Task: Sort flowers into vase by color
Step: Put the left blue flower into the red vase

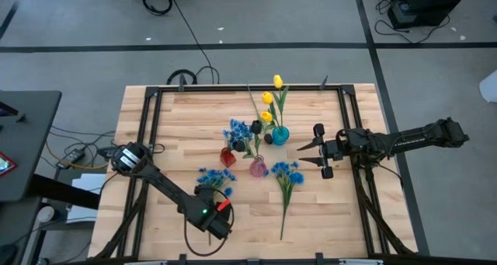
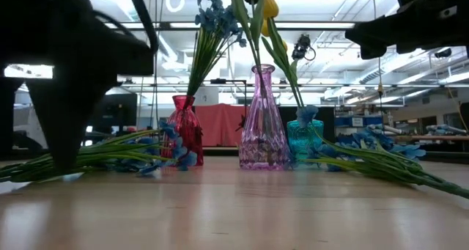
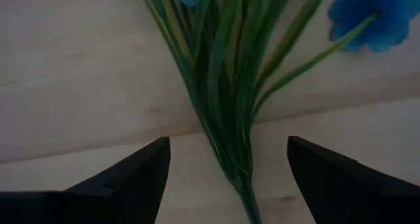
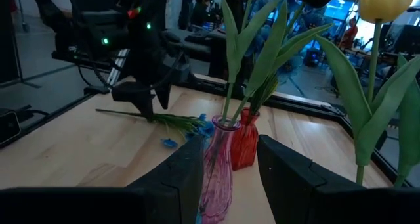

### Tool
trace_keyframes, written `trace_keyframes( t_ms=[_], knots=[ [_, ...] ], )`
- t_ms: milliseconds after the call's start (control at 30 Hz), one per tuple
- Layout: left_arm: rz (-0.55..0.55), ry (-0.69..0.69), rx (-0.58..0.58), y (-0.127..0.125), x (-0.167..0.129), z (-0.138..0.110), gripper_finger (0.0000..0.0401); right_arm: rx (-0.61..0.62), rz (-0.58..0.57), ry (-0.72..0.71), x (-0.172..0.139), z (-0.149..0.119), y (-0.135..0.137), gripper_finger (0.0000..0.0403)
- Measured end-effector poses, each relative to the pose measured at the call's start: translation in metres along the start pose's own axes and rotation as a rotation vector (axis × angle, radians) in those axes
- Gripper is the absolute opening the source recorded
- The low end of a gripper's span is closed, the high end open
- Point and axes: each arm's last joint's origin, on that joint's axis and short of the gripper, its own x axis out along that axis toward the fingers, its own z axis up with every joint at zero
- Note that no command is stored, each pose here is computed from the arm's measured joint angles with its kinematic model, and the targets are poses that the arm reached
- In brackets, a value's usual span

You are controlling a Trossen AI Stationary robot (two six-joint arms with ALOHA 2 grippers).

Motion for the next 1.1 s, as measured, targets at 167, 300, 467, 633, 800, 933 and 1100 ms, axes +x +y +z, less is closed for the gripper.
trace_keyframes(
  t_ms=[167, 300, 467, 633, 800, 933, 1100],
  knots=[
    [-0.011, 0.011, -0.007, 0.002, 0.012, -0.001, 0.0272, 0.000, 0.000, -0.001, 0.000, 0.000, 0.000, 0.0153],
    [-0.028, 0.024, -0.012, 0.003, 0.016, -0.002, 0.0232, 0.000, -0.001, -0.001, 0.000, 0.000, 0.000, 0.0153],
    [-0.038, 0.027, 0.000, 0.003, 0.017, -0.002, 0.0186, 0.000, -0.004, -0.008, 0.000, 0.001, 0.000, 0.0153],
    [-0.038, 0.016, 0.009, 0.003, 0.018, -0.001, 0.0148, 0.000, -0.004, -0.008, 0.000, 0.001, 0.000, 0.0153],
    [-0.040, 0.004, 0.031, 0.003, 0.018, 0.000, 0.0120, 0.000, -0.003, -0.007, 0.000, 0.001, 0.000, 0.0153],
    [-0.040, -0.010, 0.038, 0.004, 0.017, 0.000, 0.0104, 0.000, -0.003, -0.007, 0.000, 0.001, 0.000, 0.0153],
    [0.008, -0.064, 0.059, 0.011, 0.006, 0.005, 0.0084, 0.007, -0.003, -0.005, 0.000, 0.000, 0.000, 0.0153]
  ],
)
